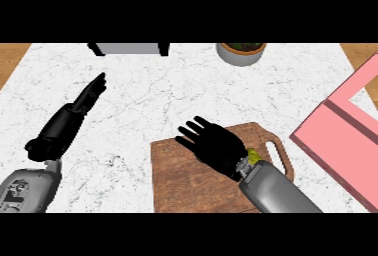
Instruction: Pick the squash from the cutting board and place it in the cardboard box
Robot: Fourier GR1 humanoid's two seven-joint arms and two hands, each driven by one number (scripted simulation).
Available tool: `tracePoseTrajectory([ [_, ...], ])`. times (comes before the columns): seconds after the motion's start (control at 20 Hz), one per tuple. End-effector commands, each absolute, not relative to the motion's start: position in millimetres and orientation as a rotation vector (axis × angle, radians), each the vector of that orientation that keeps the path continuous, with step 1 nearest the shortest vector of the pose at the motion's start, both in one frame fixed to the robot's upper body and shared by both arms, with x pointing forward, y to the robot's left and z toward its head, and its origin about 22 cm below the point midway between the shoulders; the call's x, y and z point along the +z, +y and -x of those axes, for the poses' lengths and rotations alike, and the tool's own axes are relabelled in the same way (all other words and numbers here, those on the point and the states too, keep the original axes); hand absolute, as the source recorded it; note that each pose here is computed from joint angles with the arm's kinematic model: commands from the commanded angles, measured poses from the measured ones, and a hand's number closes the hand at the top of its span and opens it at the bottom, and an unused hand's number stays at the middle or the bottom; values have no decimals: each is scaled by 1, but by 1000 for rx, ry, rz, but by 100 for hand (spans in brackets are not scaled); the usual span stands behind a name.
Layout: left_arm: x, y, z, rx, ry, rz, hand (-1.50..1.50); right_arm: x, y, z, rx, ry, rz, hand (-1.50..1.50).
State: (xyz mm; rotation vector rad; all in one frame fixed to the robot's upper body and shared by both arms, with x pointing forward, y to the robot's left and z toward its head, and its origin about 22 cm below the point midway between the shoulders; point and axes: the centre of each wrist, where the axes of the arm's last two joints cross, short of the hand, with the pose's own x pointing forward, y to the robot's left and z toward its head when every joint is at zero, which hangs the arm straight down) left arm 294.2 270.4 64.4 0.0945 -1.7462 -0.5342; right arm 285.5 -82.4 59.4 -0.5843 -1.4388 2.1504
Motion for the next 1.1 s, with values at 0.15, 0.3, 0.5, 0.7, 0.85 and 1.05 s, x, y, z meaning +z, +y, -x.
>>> tracePoseTrajectory([
  [0.15,59,270,-292,-535,-1749,-87,0,35,-84,-307,2154,-1405,581,-150],
  [0.3,77,269,-296,-530,-1745,-98,0,47,-65,-299,2157,-1407,549,-150],
  [0.5,74,249,-293,-523,-1738,-86,0,28,-74,-305,2235,-1519,475,150],
  [0.7,59,278,-272,-539,-1766,-87,0,14,-74,-300,2194,-1666,514,150],
  [0.85,67,254,-291,-527,-1745,-85,0,7,-85,-313,2196,-1723,538,150],
  [1.05,60,283,-283,-516,-1733,-105,0,4,-105,-302,1857,-1560,574,150],
])
